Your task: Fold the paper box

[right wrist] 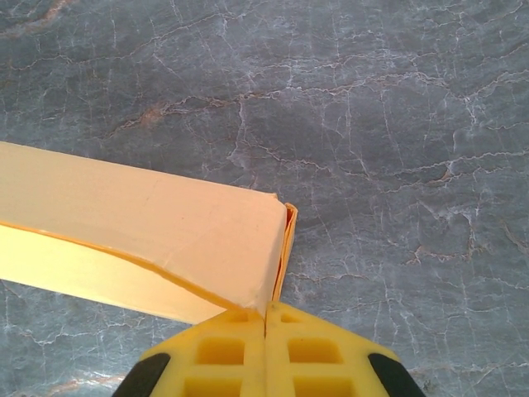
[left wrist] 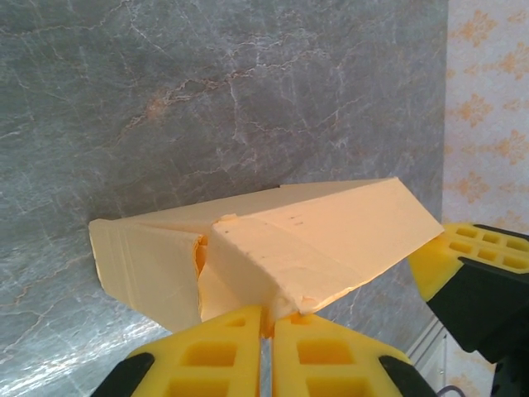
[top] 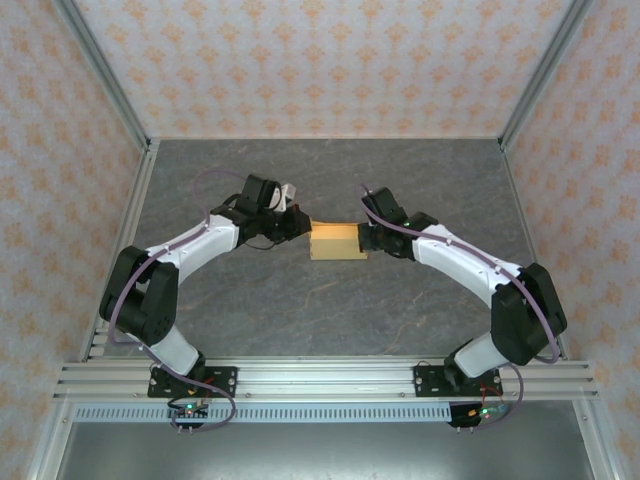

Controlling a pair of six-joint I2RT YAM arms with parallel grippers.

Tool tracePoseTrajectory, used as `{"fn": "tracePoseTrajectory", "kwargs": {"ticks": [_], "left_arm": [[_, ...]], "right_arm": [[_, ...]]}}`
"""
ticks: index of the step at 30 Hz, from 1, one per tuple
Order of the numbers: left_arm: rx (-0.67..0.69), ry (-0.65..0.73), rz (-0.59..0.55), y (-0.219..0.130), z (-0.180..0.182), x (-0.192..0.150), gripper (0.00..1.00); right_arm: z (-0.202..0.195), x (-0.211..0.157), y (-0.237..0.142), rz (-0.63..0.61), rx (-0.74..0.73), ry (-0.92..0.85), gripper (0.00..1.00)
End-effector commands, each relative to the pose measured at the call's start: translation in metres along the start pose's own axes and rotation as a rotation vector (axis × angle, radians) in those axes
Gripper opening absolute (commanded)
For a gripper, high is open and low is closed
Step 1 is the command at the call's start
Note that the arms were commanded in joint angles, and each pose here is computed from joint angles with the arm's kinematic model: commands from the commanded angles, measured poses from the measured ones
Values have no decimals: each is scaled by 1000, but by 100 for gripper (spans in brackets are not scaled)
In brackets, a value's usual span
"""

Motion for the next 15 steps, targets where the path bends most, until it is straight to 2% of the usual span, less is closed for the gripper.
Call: {"fn": "tracePoseTrajectory", "kwargs": {"ticks": [1,10,15], "left_arm": [[159,1,45,-8,18,-10,13],[239,83,70,-11,14,-12,24],[280,139,88,-10,9,-12,25]], "right_arm": [[-11,-9,6,44,-66,-7,0],[-10,-9,6,44,-59,-8,0],[-10,-9,6,45,-60,-8,0]]}}
Point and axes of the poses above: each hand's point on the last joint's axis, 136 mm out from that joint toward the fingers, its own y axis out along the fingers, its own z axis along the line the jaws close on, x = y × z, the point moved 6 cm from there along -y, back along the fingers, and after that the axes turned 11 degrees about y, right-handed, at the moved point
